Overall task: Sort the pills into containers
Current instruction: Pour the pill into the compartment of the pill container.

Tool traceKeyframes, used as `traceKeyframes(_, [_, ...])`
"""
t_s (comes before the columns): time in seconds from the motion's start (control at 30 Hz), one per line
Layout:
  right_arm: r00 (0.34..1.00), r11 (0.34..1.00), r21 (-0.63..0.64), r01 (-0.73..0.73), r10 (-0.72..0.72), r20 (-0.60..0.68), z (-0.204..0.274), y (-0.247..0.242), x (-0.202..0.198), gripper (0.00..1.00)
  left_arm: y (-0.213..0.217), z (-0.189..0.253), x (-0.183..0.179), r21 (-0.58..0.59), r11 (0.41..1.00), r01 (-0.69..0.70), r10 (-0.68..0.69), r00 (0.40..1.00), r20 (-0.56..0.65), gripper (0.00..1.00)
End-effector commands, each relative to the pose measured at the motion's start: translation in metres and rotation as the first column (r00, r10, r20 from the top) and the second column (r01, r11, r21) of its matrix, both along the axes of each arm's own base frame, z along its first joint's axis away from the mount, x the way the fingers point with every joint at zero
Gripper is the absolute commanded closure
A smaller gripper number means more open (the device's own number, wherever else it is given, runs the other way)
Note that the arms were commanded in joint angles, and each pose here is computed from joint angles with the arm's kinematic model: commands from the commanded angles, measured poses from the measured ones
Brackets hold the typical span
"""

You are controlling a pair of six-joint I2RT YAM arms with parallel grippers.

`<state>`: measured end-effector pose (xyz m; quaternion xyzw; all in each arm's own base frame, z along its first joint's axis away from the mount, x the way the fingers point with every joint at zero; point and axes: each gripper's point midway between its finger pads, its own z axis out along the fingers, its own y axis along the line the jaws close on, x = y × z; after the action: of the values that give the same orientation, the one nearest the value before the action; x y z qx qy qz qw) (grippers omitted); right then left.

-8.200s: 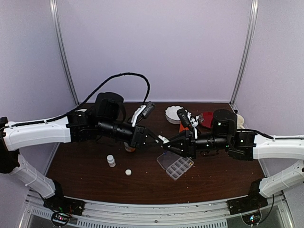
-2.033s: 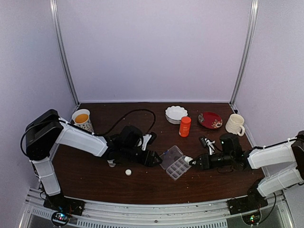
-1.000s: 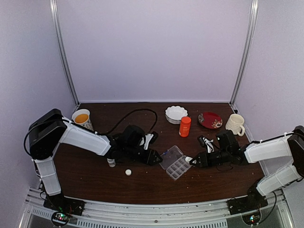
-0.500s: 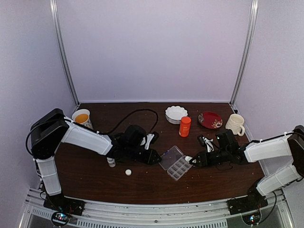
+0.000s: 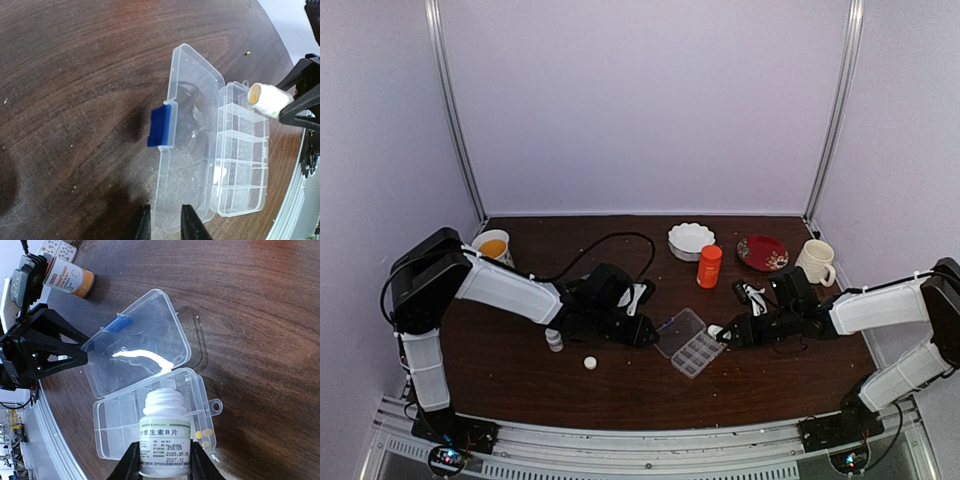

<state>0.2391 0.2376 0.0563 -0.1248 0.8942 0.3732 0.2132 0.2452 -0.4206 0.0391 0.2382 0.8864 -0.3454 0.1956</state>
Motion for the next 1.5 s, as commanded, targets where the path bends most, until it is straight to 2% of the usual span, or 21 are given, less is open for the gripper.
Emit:
traceKeyframes(0.0, [1.0, 1.0, -0.025, 0.007, -0.007, 0.003, -0.001, -0.002, 0.006, 1.0, -0.007, 0.007, 0.008, -0.02, 1.0, 0.001, 0.0, 1.0, 0.021, 0.78])
traceKeyframes(0.23, [1.0, 1.0, -0.022, 0.004, -0.003, 0.02, 0.006, -0.002, 0.006, 1.0, -0.008, 0.009, 0.007, -0.033, 0.999, 0.012, -0.011, 1.0, 0.028, 0.79])
traceKeyframes(0.33, [1.0, 0.996, -0.081, 0.02, -0.019, 0.009, -0.001, -0.009, 0.008, 1.0, -0.009, 0.013, 0.005, -0.051, 0.999, 0.02, -0.018, 0.999, 0.036, 0.78])
traceKeyframes(0.43, [1.0, 1.0, -0.03, 0.001, 0.0, 0.015, 0.006, -0.003, 0.004, 1.0, -0.009, 0.016, 0.004, -0.065, 0.998, 0.025, -0.023, 0.999, 0.043, 0.76])
traceKeyframes(0.53, [0.999, 0.997, -0.067, 0.031, -0.03, 0.019, 0.003, -0.01, 0.008, 1.0, -0.009, 0.019, 0.003, -0.08, 0.996, 0.029, -0.025, 0.998, 0.05, 0.75])
traceKeyframes(0.67, [1.0, 1.0, -0.01, 0.011, -0.011, 0.027, 0.011, -0.003, 0.005, 1.0, -0.009, 0.02, 0.002, -0.09, 0.995, 0.036, -0.031, 0.998, 0.054, 0.74])
traceKeyframes(0.8, [1.0, 0.996, -0.088, 0.014, -0.014, -0.005, 0.0, -0.01, 0.005, 1.0, -0.01, 0.021, 0.002, -0.094, 0.995, 0.038, -0.033, 0.998, 0.055, 0.74])
traceKeyframes(0.9, [1.0, 0.999, -0.053, 0.005, -0.005, -0.013, 0.001, -0.007, 0.0, 1.0, -0.009, 0.021, 0.002, -0.095, 0.995, 0.038, -0.033, 0.998, 0.056, 0.74])
traceKeyframes(1.0, [0.999, 0.992, -0.126, 0.027, -0.03, -0.022, -0.007, -0.016, 0.004, 1.0, -0.01, 0.021, 0.001, -0.096, 0.995, 0.039, -0.033, 0.998, 0.054, 0.74])
traceKeyframes(1.13, [0.999, 0.999, -0.033, 0.025, -0.024, 0.024, 0.01, -0.007, 0.005, 1.0, -0.009, 0.02, 0.001, -0.095, 0.995, 0.037, -0.033, 0.998, 0.053, 0.74])
traceKeyframes(1.23, [0.999, 0.992, -0.119, 0.041, -0.042, -0.004, -0.001, -0.016, 0.006, 1.0, -0.01, 0.021, 0.002, -0.097, 0.995, 0.037, -0.032, 0.998, 0.055, 0.74])
traceKeyframes(1.37, [1.0, 0.999, -0.047, 0.007, -0.007, -0.001, 0.005, -0.007, 0.001, 1.0, -0.01, 0.02, 0.001, -0.096, 0.995, 0.039, -0.034, 0.998, 0.053, 0.74])
traceKeyframes(1.47, [0.999, 0.992, -0.125, 0.036, -0.039, -0.016, -0.003, -0.016, 0.005, 1.0, -0.009, 0.021, 0.002, -0.097, 0.995, 0.036, -0.031, 0.998, 0.053, 0.74])
